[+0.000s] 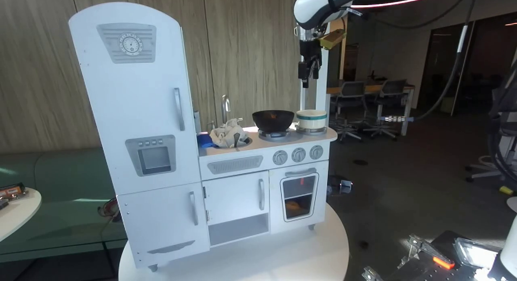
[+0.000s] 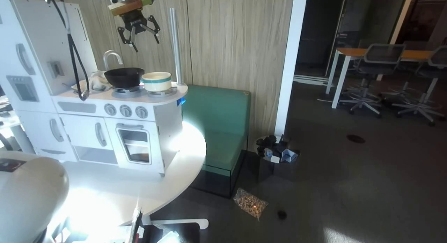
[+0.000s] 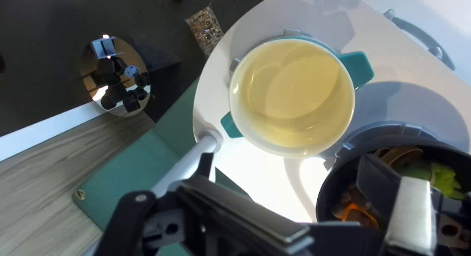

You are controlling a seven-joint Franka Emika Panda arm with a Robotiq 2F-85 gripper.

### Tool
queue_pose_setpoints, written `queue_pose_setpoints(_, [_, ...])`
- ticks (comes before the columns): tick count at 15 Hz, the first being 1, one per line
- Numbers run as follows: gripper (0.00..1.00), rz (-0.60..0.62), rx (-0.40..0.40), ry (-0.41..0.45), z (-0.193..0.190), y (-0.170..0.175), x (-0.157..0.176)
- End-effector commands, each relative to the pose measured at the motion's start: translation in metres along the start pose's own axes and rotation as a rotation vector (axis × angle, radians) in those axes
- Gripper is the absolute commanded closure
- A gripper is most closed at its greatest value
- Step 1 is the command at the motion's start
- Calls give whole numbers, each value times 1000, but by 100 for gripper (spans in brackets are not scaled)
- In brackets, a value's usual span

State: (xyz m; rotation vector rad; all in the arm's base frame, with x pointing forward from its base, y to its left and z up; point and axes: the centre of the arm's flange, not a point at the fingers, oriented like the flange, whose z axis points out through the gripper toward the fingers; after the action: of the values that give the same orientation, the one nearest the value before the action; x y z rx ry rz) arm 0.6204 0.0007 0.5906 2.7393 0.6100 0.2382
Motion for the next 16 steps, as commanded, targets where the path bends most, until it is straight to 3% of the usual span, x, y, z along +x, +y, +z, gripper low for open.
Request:
queue_pose_setpoints(1, [0, -115, -3, 12, 3, 21, 67])
queue_pose_setpoints(6, [0, -249, 27, 0, 50, 15, 114])
queue_pose_setpoints(13, [0, -238, 241, -44, 75, -1, 137])
queue_pose_setpoints(16, [0, -254, 276, -48, 87, -2, 141])
